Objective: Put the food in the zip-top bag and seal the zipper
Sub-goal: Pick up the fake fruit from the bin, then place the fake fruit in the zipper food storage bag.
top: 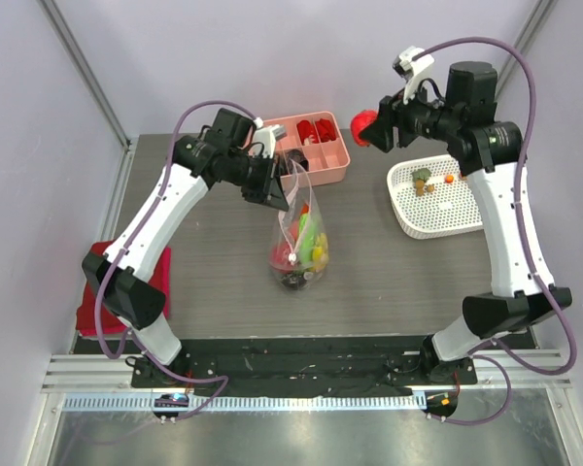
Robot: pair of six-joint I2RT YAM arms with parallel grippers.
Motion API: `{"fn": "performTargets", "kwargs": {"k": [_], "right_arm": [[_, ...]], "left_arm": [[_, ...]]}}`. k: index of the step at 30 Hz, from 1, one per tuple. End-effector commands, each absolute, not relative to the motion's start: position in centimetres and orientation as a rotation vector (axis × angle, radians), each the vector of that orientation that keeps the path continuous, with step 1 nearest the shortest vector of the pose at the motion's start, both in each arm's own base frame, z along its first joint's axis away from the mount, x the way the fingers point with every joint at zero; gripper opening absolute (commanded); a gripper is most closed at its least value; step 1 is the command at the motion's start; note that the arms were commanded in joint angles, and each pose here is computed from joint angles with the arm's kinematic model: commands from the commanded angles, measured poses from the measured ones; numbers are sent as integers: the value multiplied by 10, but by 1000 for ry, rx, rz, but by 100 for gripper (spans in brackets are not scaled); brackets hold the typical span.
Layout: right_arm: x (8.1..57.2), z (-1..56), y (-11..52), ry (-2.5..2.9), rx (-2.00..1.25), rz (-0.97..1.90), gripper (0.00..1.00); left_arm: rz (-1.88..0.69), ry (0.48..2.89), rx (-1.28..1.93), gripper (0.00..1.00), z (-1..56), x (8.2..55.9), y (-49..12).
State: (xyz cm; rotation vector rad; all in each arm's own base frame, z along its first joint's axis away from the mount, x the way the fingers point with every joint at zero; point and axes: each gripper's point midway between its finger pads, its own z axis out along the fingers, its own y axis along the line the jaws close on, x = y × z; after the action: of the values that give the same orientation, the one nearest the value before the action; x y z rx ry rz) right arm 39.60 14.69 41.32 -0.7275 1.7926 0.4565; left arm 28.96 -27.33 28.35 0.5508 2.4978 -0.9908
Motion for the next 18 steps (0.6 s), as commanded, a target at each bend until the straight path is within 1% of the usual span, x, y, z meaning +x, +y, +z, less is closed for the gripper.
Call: {"fn": "performTargets", "kwargs": {"k": [1, 2, 3, 4, 5, 6, 9, 14, 17, 18], "right_arm": [[333, 428, 208, 1711, -807, 837, 27], [318, 438, 219, 1669, -823, 876, 26], [312, 425, 226, 1689, -832, 914, 25], [306, 426, 232, 1676, -839, 939, 25], [296, 437, 236, 1624, -843, 956, 25], [288, 433, 246, 1613, -871, 981, 25], [271, 447, 260, 1559, -879, 1038, 25], [257, 463, 275, 1494, -889, 1099, 24], [251, 457, 287, 1495, -898, 1125, 24], [254, 447, 288, 1522, -893, 1121, 24]], "left_arm": [[-1030, 2406, 581, 0, 316, 281, -271], [-1042, 2405, 584, 0, 317, 280, -271], [-1050, 2402, 586, 0, 319, 278, -272], [-1059, 2398, 586, 0, 321, 277, -272], [-1069, 2393, 590, 0, 323, 276, -273], [-1099, 2385, 604, 0, 327, 272, -275], [-1155, 2356, 610, 0, 340, 267, -278], [-1198, 2324, 609, 0, 353, 265, -282], [-1244, 2322, 616, 0, 356, 261, -285], [-1250, 2323, 618, 0, 356, 260, -286]]}}
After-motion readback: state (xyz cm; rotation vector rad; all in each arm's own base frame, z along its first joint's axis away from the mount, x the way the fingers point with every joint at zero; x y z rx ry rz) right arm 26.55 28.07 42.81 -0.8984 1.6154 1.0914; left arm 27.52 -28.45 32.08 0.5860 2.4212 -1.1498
